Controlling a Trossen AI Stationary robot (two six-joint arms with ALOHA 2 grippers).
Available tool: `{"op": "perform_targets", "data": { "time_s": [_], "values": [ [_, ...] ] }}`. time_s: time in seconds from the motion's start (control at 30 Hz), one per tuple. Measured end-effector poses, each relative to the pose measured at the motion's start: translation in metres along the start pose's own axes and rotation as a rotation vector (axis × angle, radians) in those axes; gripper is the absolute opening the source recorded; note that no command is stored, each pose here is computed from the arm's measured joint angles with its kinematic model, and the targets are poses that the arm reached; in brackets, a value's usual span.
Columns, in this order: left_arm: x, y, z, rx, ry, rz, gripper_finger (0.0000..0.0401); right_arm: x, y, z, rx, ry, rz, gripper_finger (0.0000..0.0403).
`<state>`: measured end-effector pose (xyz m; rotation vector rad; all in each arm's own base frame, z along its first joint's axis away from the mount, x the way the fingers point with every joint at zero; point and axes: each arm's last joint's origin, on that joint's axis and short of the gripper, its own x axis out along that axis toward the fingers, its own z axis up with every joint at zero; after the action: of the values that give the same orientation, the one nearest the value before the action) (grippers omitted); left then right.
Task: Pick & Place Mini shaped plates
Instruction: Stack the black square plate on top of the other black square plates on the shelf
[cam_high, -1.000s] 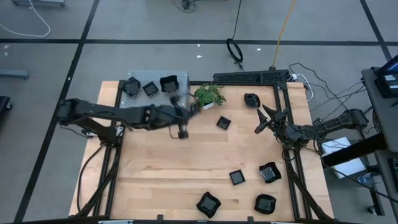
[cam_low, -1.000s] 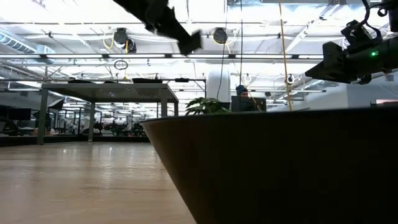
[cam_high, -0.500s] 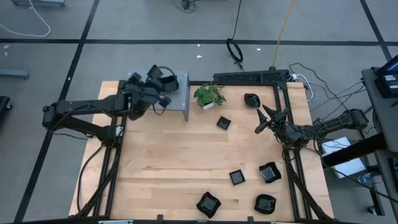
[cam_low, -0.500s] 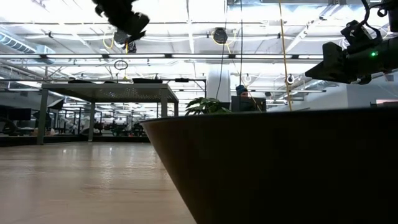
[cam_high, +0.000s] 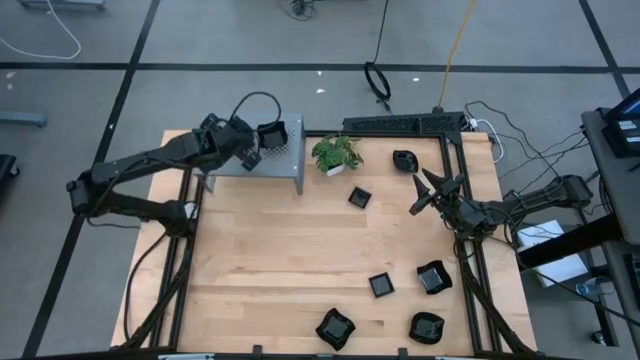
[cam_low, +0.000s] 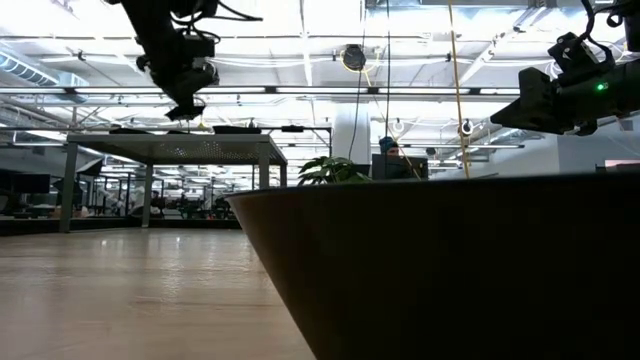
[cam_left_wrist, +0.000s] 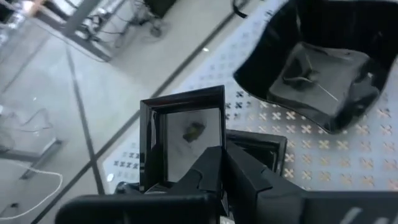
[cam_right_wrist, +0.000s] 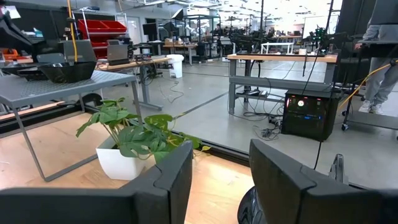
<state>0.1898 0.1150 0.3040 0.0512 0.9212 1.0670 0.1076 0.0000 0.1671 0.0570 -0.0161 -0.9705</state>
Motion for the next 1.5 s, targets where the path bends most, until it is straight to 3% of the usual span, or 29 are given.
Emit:
{"op": "perform_targets", "data": {
  "time_s": [0.23,0.67,1.2,1.5],
  "values": [
    [0.013,0.01,-0.001,0.043,0.049,-0.17,0.0012,0.0,0.0,0.0,0.0,0.0,0.0,0.0146],
    [0.018,0.017,-0.008,0.088,0.12,-0.19,0.0006,0.0,0.0,0.0,0.0,0.0,0.0,0.0146],
    [0.017,0.018,-0.006,0.052,0.096,-0.188,0.0116,0.0,0.0,0.0,0.0,0.0,0.0,0.0146],
    [-0.005,0.021,0.004,-0.02,-0.099,-0.297,0.014,0.0,0.0,0.0,0.0,0.0,0.0,0.0146]
  ]
}}
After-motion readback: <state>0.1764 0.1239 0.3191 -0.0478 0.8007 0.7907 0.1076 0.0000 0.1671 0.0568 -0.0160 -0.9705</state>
